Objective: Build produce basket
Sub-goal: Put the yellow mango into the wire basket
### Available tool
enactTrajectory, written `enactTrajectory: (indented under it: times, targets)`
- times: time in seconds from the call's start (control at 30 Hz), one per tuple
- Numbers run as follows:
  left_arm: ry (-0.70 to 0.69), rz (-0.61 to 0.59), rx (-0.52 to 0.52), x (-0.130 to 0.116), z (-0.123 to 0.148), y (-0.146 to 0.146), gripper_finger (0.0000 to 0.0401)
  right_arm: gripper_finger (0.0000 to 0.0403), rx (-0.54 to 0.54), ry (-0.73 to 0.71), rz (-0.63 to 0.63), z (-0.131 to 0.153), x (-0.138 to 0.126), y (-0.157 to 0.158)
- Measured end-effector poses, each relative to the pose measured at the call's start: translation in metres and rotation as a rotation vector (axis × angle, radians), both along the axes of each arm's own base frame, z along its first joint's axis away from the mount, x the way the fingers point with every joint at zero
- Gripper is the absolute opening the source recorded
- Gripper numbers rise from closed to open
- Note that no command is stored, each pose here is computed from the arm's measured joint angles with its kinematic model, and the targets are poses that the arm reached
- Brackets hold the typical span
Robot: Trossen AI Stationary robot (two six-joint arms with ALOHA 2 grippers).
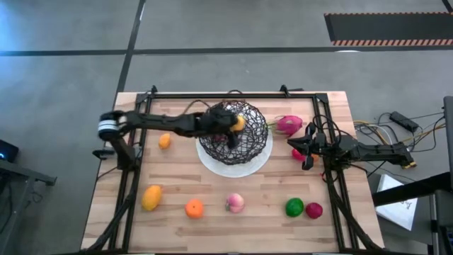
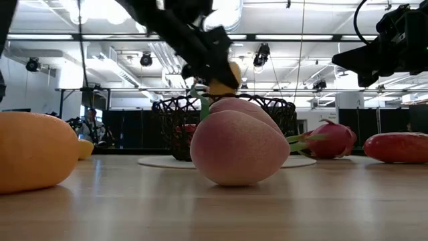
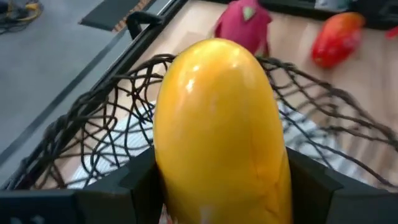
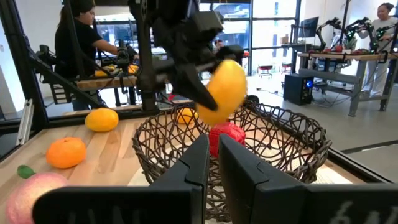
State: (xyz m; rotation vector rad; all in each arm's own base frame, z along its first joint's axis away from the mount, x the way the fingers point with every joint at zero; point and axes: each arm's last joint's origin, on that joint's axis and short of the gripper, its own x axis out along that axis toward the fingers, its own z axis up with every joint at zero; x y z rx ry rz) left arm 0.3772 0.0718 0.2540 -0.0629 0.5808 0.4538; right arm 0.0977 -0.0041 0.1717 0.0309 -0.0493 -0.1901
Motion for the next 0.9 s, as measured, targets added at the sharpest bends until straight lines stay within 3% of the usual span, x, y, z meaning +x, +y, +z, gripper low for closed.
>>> enactTrajectory:
  times: [0.17,0.33,0.57,0.9]
  targets:
    - [0.061,0.077,0.048,0.033,-0.022,0.010,0.0225,0.0028,0.000,0.000,0.000,0.000,0.000,0.000]
    - [0.135,0.100,0.100,0.051,-0.047,0.022,0.0258,0.0028,0.000,0.000,0.000,0.000,0.000,0.000]
    - [0.202,0.120,0.104,0.058,-0.075,0.031,0.0268,0.0028,0.000,0.000,0.000,0.000,0.000,0.000]
    - [0.206,0.113,0.109,0.059,-0.075,0.036,0.0273,0.0028,0.000,0.000,0.000,0.000,0.000,0.000]
